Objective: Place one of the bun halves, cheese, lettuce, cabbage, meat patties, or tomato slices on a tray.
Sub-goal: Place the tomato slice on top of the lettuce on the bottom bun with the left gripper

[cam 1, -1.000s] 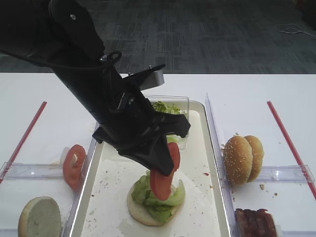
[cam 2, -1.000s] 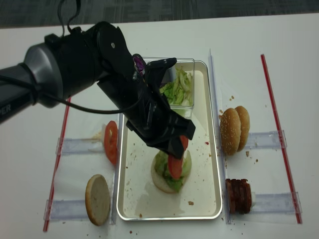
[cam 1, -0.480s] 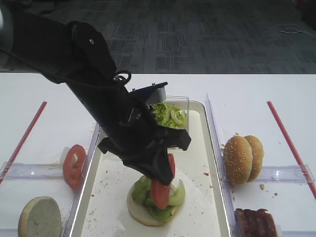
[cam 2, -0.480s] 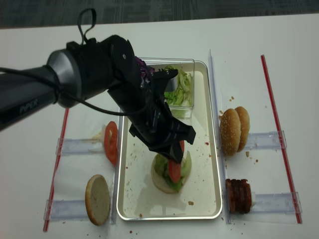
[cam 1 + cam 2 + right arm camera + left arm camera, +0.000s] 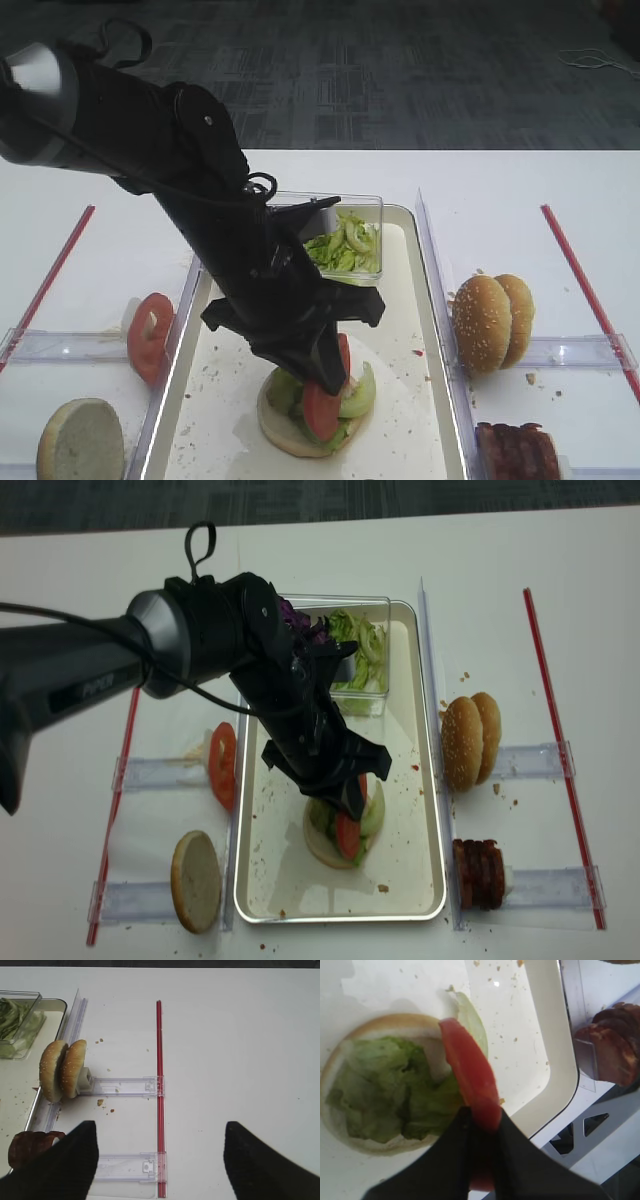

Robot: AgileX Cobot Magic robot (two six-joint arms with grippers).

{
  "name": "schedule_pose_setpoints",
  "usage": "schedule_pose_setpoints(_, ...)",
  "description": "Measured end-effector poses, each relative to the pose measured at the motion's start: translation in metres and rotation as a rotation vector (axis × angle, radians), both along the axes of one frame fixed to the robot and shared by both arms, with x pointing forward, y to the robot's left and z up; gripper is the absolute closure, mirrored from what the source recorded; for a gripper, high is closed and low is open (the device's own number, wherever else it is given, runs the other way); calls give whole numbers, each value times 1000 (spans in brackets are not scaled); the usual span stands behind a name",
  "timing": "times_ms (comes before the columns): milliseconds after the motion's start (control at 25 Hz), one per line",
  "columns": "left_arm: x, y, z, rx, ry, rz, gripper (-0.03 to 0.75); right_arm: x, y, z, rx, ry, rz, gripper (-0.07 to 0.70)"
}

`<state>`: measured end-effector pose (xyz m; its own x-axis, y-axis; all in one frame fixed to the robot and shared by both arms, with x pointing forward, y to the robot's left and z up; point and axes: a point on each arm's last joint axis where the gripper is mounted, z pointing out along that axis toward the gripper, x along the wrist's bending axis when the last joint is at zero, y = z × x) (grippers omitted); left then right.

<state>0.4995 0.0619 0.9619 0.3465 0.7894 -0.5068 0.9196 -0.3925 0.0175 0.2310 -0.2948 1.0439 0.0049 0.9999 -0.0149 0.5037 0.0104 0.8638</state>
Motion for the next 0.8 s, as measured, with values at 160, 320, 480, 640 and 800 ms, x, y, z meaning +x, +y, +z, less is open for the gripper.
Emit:
schedule_pose_setpoints(160, 0, 0, 0, 4, -3, -3, 627, 0, 0, 0, 0, 0, 0, 73)
schedule_pose_setpoints(320, 0, 1, -1, 14, -8, -6, 596, 0, 0, 0, 0, 0, 0, 73)
schedule_pose_setpoints(480, 0, 4, -2, 53, -11, -13, 510, 0, 0, 0, 0, 0, 0, 73)
schedule_pose_setpoints(640, 1, 7, -3, 84, -11, -6, 400, 0, 0, 0, 0, 0, 0, 73)
schedule_pose_setpoints(800, 1, 8, -4, 99, -13, -2, 296, 0, 0, 0, 0, 0, 0, 73)
